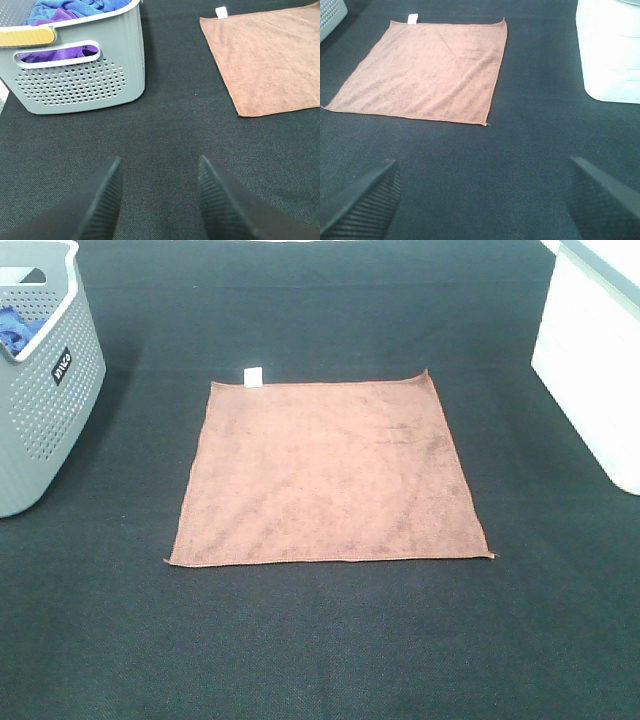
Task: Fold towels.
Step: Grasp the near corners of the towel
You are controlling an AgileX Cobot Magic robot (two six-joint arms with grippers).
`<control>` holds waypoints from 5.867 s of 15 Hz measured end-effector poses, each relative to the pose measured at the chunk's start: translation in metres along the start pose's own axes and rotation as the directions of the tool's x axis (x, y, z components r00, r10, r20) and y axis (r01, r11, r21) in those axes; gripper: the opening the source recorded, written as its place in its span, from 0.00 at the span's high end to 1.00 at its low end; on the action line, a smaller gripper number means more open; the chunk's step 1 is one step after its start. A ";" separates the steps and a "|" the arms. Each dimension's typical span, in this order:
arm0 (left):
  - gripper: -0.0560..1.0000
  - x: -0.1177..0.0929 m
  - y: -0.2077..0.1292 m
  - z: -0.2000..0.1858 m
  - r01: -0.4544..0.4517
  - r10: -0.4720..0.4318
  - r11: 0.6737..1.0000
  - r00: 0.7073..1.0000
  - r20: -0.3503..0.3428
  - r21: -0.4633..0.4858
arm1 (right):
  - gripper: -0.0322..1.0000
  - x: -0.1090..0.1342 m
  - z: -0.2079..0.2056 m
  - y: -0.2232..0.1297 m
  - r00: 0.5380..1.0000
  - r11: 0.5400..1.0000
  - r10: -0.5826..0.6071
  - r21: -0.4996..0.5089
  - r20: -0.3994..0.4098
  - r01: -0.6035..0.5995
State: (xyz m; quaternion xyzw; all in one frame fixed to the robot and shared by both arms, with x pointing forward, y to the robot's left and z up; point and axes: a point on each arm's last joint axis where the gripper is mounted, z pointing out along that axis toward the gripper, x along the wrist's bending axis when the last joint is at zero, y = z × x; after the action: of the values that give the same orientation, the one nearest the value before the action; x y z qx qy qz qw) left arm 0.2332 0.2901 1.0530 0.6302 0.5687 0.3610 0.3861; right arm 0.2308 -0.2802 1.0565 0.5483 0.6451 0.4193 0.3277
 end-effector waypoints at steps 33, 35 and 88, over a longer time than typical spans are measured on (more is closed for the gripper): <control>0.50 0.000 0.000 0.000 -0.004 0.004 1.000 1.000 0.000 0.000 | 0.16 0.000 0.000 0.000 1.000 1.000 0.000 0.000 0.000 0.000; 0.50 0.000 0.000 0.000 -0.005 0.005 1.000 1.000 0.000 0.000 | 0.16 0.000 0.000 0.000 1.000 1.000 0.000 0.000 0.000 0.000; 0.37 -0.045 -0.010 0.370 0.234 -0.501 0.595 0.856 0.127 0.769 | 0.23 -0.050 0.358 0.006 0.902 0.628 0.423 0.745 -0.082 -0.227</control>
State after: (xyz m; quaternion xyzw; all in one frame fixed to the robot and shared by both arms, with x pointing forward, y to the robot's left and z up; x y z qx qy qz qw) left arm 0.5551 0.2181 0.8797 0.6479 0.7100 -0.0961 0.2587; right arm 0.5581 -0.2644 0.9048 0.6829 0.6816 0.2506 -0.0789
